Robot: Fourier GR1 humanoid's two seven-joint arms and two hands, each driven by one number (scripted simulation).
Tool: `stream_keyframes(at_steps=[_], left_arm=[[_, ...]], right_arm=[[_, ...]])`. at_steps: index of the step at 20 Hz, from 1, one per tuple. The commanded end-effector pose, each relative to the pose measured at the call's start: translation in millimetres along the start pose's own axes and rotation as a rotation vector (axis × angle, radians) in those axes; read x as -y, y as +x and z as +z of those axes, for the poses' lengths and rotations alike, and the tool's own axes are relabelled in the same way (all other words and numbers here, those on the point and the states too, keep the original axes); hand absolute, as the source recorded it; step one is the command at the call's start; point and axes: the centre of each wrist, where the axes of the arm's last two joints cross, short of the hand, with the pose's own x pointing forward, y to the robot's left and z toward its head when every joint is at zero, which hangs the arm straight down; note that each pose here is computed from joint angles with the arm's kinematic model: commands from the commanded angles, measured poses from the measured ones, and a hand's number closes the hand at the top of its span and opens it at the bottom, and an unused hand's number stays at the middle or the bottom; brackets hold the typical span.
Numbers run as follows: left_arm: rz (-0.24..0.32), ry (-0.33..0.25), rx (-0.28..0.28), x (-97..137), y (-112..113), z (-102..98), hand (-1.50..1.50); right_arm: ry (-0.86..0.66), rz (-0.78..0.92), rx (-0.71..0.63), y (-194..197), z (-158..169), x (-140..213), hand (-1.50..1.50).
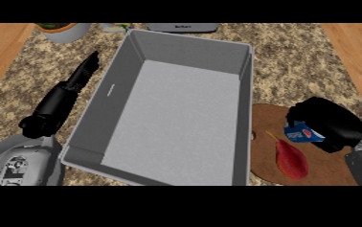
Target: Pick the can from the cutting board and place it in the cardboard box
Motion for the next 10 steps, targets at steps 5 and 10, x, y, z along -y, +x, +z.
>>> stream_keyframes(at_steps=[5, 10], left_arm=[[-0.002, -0.044, 0.015, 10.6, 7.7, -9.6, 0.00], [0.005, -0.085, 0.034, 10.6, 13.1, -11.8, 0.00]], right_arm=[[-0.099, -0.071, 0.315, 178.3, -105.1, 9.7, 1.50], [-0.138, -0.100, 0.429, 252.2, -125.6, 32.8, 1.50]])
